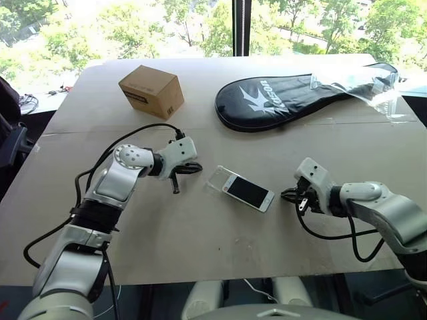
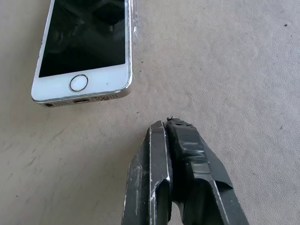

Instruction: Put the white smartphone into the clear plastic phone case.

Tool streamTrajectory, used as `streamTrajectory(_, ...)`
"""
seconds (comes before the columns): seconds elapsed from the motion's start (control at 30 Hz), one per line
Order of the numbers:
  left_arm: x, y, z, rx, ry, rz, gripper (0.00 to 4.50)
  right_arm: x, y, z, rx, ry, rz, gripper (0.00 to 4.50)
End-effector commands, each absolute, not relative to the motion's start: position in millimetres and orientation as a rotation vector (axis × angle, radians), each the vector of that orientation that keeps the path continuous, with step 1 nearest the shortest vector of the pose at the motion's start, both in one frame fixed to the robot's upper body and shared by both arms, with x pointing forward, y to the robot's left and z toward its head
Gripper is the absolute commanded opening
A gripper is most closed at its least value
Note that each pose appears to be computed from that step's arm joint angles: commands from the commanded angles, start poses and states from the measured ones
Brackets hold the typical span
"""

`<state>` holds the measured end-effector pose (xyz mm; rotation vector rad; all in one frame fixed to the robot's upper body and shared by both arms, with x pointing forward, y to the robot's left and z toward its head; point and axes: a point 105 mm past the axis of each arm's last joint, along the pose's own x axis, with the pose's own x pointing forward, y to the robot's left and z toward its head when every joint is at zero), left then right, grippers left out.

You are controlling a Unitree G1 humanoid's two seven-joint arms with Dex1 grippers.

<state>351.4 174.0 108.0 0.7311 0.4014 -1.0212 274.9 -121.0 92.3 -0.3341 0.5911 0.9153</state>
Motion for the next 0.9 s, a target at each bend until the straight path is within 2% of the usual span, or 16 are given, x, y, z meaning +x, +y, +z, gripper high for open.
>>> streamTrajectory(0.03, 349, 174, 93, 0.724, 0.433, -1.033, 0.0, 272, -114, 98, -0.345, 0.567, 0.943, 0.11)
streamTrajectory(0.3, 332, 135, 83, 0.695, 0.413, -1.192, 0.0, 257, -123, 100, -0.365, 0.636, 0.964, 0.11)
streamTrajectory(0.57, 318, 118, 82, 0.693, 0.439, -1.276, 0.0, 247, -96, 111, -0.351, 0.61, 1.067, 0.11)
streamTrajectory(0.9, 297, 93, 84, 0.674, 0.436, -1.391, 0.0, 256, -95, 105, -0.402, 0.638, 1.035, 0.11)
